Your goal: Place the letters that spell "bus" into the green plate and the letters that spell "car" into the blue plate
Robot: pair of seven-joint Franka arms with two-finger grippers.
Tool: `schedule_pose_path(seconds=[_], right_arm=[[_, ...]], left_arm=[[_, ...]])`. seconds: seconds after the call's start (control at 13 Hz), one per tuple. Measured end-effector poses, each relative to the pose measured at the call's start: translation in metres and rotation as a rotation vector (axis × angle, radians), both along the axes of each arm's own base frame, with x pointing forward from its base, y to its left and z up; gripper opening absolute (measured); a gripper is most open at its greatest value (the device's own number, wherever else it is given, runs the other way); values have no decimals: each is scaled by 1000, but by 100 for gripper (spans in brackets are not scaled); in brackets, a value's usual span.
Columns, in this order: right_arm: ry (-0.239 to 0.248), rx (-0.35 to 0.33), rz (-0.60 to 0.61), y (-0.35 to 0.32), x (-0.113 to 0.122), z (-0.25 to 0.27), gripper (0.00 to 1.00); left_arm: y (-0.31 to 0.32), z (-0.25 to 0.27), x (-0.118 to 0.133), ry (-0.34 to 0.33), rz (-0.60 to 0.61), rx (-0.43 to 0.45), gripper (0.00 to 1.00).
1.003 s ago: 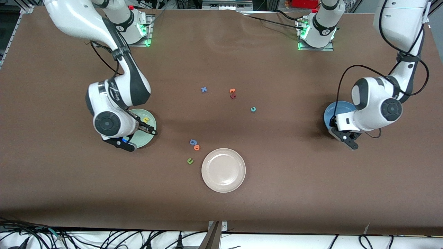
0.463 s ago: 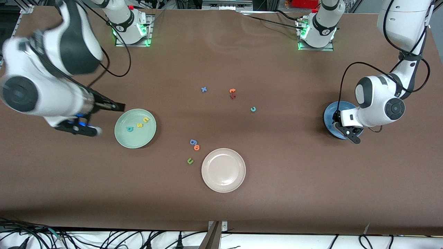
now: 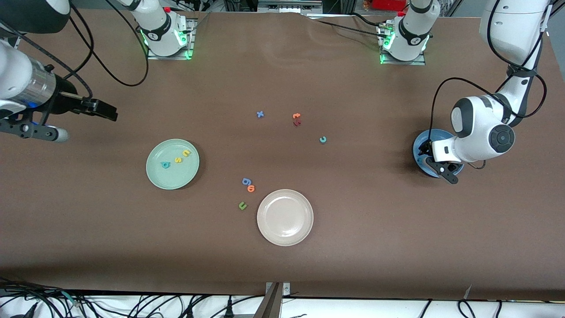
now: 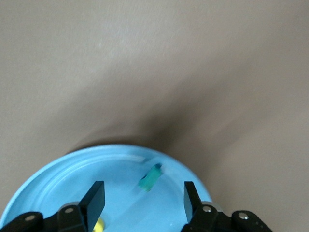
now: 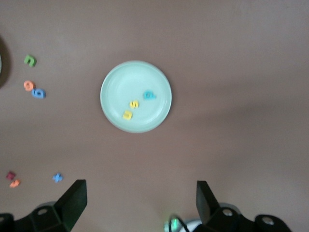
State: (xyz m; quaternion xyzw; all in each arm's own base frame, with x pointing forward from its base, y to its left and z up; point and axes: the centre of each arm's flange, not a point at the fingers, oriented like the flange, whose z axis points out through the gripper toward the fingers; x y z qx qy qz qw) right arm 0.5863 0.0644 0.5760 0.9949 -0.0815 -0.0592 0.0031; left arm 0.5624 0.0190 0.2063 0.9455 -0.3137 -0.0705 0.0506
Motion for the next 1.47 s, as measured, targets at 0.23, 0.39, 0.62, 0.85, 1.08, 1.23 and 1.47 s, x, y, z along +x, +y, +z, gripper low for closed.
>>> schedule_pose_path(seconds=[0.23,0.39,0.62,0.85,1.08,1.23,1.47], right_arm=[[-68,17,100,-48,-13,-17,100],[-106,18,124,-54,-19,-8,100],[-140,17,136,-50,-24,7,100],[-137,17,137,-49,-26,10,100],[-123,7,149,-48,-28,9,100],[-121,-7,157,-49,-26,15,100],[-87,-9,157,-49,-29,20,100]], left_arm=[[-63,5,-3,28,96,9,74],[-122,7,-11,42,175,12,74],[-201,9,-31,67,286,21,74],[-261,12,-51,63,378,25,74],[-302,3,-69,57,509,32,74],[-320,-8,-79,60,623,48,74],[-335,-21,-87,71,793,68,74]])
